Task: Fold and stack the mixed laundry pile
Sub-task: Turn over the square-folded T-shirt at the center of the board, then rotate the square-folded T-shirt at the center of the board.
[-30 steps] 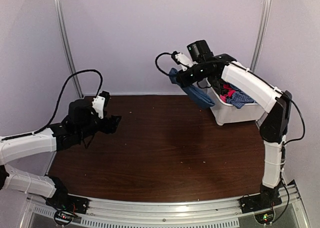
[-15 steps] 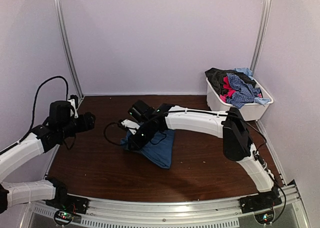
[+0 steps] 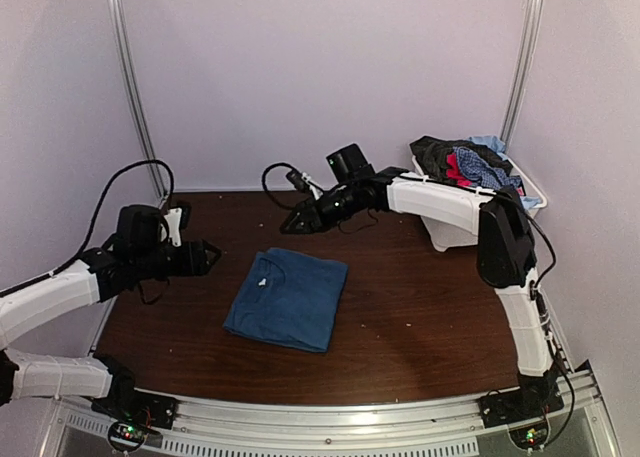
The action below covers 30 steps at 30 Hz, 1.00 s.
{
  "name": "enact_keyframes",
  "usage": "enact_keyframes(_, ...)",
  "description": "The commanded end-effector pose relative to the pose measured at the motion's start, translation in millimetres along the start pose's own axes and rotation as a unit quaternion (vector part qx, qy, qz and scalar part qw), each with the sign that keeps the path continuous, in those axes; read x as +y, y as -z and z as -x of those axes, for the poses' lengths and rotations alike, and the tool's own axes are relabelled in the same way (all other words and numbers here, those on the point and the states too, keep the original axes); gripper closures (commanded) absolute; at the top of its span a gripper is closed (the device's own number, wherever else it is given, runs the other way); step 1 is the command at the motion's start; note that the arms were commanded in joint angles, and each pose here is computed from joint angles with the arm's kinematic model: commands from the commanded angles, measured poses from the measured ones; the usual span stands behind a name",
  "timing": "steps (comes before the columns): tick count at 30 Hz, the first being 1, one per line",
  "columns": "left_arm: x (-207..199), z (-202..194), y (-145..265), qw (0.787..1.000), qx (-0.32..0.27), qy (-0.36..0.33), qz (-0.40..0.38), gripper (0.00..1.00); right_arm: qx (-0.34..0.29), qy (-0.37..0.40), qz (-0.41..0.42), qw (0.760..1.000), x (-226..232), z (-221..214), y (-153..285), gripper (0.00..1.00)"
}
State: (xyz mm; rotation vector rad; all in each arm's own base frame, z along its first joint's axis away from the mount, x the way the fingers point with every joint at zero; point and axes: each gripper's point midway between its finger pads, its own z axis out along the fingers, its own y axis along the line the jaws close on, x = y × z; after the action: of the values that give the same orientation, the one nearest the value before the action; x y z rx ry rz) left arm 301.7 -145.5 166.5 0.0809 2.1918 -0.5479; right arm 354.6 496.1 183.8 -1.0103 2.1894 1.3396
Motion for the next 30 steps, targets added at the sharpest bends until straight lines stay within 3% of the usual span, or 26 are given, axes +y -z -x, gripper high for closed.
enact_keyframes(1, -64.6, -36.2, -14.2, 0.990, 0.056, -0.055, -0.118, 0.37, 0.013, -0.036, -0.057, 0.998, -69.7, -21.1, 5.3, 0.57)
enact_keyframes(7, -92.0, -104.3, -42.4, 0.974, 0.141, -0.051, -0.168, 0.44, 0.055, -0.076, -0.068, 0.993, -105.6, -77.1, -13.9, 0.63)
enact_keyframes(15, -37.2, -150.0, -82.2, 0.976, 0.214, -0.010, -0.048, 0.54, 0.096, -0.126, -0.101, 0.982, -110.8, -165.1, 6.1, 0.67)
enact_keyframes(19, -15.5, -128.5, -105.0, 0.981, 0.194, 0.007, -0.006, 0.55, 0.105, -0.152, -0.102, 0.977, -87.8, -209.7, 21.0, 0.68)
enact_keyframes(24, -22.6, -73.8, -139.8, 0.988, 0.154, -0.026, -0.004, 0.51, 0.120, -0.142, -0.013, 0.982, -1.3, -240.2, 8.6, 0.64)
enact_keyframes(27, -40.4, -38.4, -138.2, 0.992, 0.114, -0.029, -0.046, 0.47, 0.097, -0.132, 0.018, 0.986, 25.2, -222.7, 17.2, 0.61)
enact_keyframes(30, -56.6, -28.2, -120.2, 0.991, 0.098, -0.040, -0.086, 0.46, 0.056, -0.119, -0.019, 0.991, 10.9, -192.1, 41.6, 0.60)
